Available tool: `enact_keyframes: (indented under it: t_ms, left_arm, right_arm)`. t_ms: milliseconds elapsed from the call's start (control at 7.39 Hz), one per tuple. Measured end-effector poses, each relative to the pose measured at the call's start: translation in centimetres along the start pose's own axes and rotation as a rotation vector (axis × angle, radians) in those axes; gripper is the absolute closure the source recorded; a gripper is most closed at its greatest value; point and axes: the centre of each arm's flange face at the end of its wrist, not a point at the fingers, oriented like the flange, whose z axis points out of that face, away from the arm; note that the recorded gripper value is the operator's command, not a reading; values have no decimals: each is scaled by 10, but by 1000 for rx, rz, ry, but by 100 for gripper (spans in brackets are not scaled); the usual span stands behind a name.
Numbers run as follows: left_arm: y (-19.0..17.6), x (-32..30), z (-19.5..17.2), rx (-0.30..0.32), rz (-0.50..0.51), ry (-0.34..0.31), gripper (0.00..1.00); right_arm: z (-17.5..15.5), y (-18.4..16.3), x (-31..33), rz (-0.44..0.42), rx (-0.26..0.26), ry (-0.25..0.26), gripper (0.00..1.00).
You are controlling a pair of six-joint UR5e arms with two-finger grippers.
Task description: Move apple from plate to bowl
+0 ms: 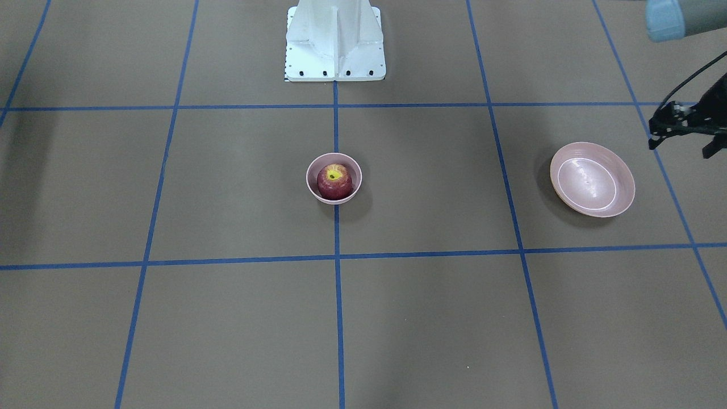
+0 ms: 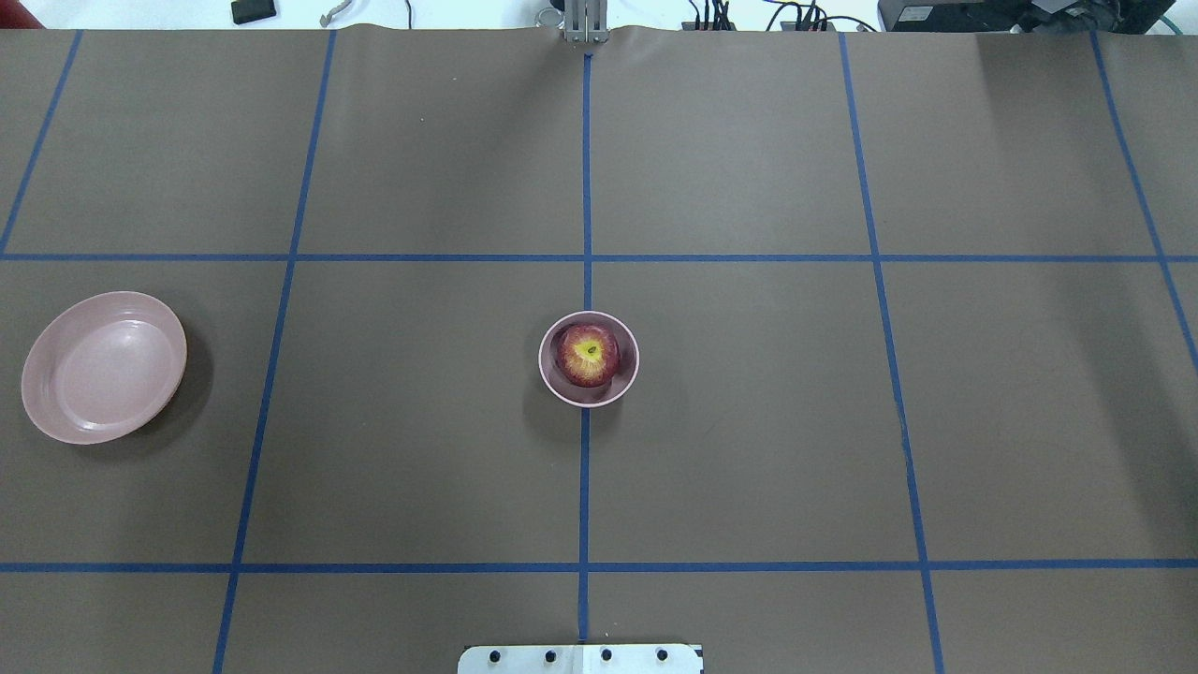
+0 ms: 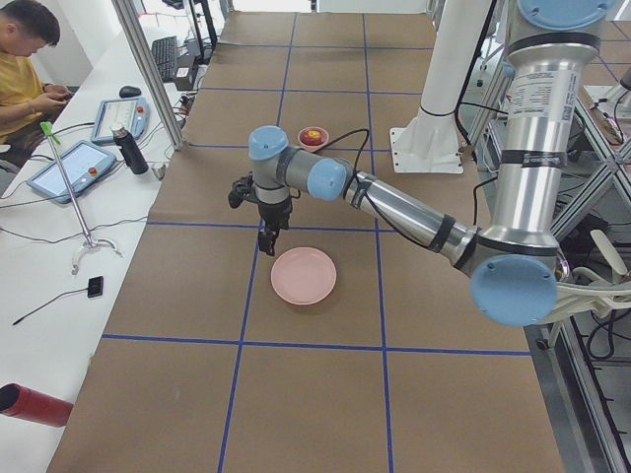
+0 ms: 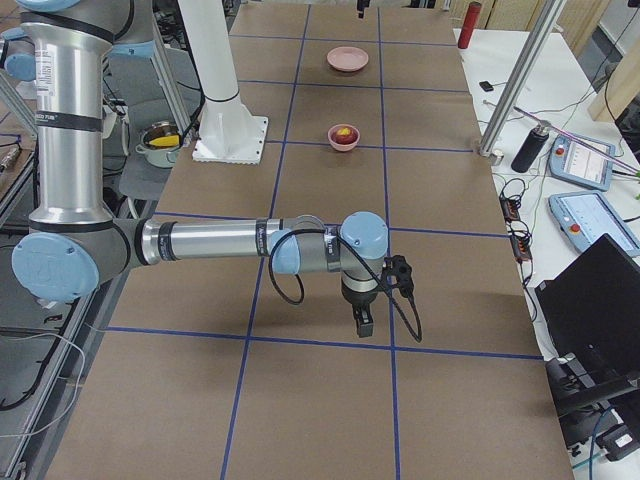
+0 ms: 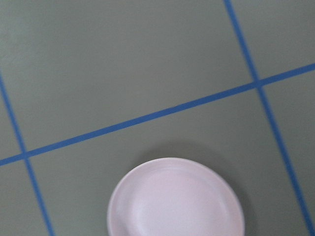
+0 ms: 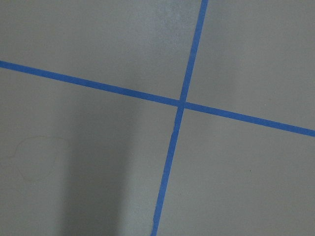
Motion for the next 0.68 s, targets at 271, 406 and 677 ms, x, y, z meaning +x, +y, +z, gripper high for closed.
enact_keyframes:
  t_ms: [271, 406, 677]
  left_arm:
    - [61, -72, 6, -32, -6, -15, 2]
    - [74, -89, 9, -42, -19, -19, 2]
    - [86, -105, 11, -46, -44, -16, 2]
  right_arm:
    - [0, 1, 0, 5, -1, -3, 0]
    - [1, 1, 0, 5, -1, -4, 0]
    - [1, 1, 0, 6, -1, -5, 0]
